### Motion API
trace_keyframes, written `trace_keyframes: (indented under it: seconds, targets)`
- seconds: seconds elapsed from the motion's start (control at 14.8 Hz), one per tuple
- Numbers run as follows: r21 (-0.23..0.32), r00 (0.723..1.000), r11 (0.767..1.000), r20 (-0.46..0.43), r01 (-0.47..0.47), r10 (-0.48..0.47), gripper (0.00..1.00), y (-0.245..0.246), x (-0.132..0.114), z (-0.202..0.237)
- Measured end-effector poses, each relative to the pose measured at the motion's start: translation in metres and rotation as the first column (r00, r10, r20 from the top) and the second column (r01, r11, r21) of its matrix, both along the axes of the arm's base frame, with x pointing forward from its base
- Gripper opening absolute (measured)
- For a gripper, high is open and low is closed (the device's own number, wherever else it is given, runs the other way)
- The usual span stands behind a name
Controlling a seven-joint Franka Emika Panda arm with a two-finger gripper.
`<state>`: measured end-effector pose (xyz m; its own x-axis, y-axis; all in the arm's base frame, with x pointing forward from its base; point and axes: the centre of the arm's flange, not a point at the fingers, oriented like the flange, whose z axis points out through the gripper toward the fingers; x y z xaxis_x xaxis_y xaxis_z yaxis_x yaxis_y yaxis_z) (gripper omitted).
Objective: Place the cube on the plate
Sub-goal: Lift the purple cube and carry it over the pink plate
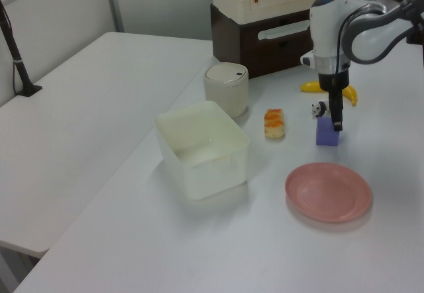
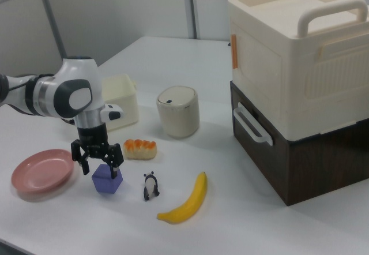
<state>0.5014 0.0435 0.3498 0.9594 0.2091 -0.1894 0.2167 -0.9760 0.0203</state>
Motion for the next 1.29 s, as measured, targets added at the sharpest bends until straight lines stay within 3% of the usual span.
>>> trace_keyframes:
  seconds: [0.2, 0.41, 0.61, 1.02, 1.29]
  targets:
    - [-0.002, 1.000, 1.000, -0.001, -0.002, 0.002, 1.00, 0.001, 0.005, -0.018]
    - [-0.004, 1.000, 1.000, -0.002, -0.003, 0.003, 0.93, 0.002, 0.009, -0.024]
    - [-0.003, 1.000, 1.000, 0.006, -0.004, 0.004, 0.60, 0.002, 0.013, -0.021]
    - [-0.009, 1.000, 1.000, -0.012, -0.021, 0.021, 0.59, 0.016, 0.032, 0.031]
    - [-0.020, 0.989, 0.990, -0.053, -0.138, 0.137, 0.59, 0.094, 0.023, 0.070]
